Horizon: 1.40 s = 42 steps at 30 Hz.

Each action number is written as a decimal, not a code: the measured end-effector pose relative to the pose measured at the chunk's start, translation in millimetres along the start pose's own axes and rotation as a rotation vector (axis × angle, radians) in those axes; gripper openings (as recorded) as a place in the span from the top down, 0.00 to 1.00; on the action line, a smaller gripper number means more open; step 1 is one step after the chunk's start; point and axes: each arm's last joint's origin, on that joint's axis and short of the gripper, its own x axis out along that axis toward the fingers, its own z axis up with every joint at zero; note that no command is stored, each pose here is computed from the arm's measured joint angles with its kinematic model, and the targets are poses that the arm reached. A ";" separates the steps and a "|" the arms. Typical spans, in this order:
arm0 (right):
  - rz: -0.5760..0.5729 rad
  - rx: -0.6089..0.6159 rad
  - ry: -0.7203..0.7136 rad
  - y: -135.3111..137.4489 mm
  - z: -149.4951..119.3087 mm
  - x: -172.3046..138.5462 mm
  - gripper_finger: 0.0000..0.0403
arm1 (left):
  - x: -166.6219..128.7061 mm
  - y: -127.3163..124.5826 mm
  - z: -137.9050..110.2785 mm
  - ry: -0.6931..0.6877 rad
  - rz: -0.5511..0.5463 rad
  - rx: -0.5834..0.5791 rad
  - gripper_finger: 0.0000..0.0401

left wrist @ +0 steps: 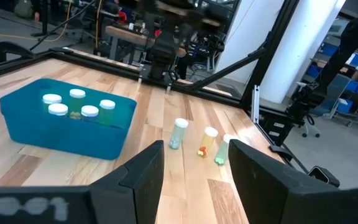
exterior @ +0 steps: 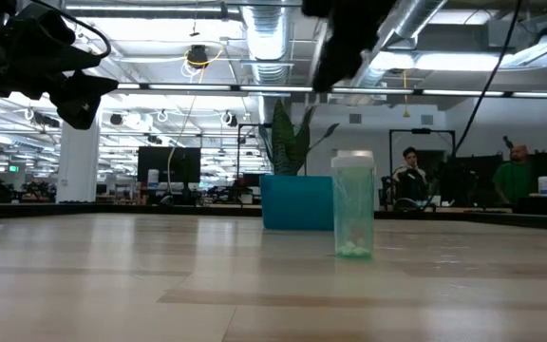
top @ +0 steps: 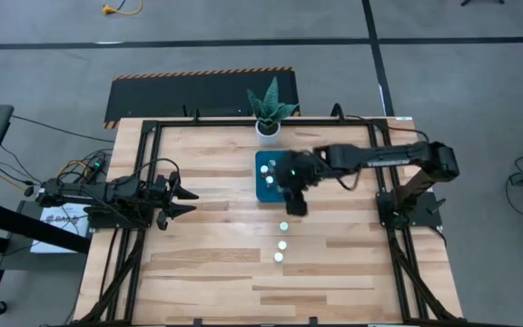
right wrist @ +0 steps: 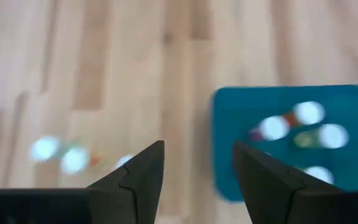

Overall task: Pick and place pill bottles into a basket
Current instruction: Put the blue pill bottle into the blue bin

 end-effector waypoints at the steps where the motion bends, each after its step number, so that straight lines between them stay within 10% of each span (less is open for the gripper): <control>1: 0.013 -0.015 0.011 7.7 -1.3 -2.3 0.54 | 0.0 0.0 0.0 0.000 0.000 0.000 0.58; 17: 0.109 0.062 0.148 91.0 -23.2 48.1 0.56 | 0.0 0.0 0.0 0.000 0.000 0.000 0.58; 27: 0.053 0.070 0.274 87.5 -34.0 94.3 0.56 | 0.0 0.0 0.0 0.000 0.000 0.000 0.58; 42: 0.016 0.103 0.211 71.7 -26.1 81.1 0.53 | 0.0 0.0 0.0 0.000 0.000 0.000 0.58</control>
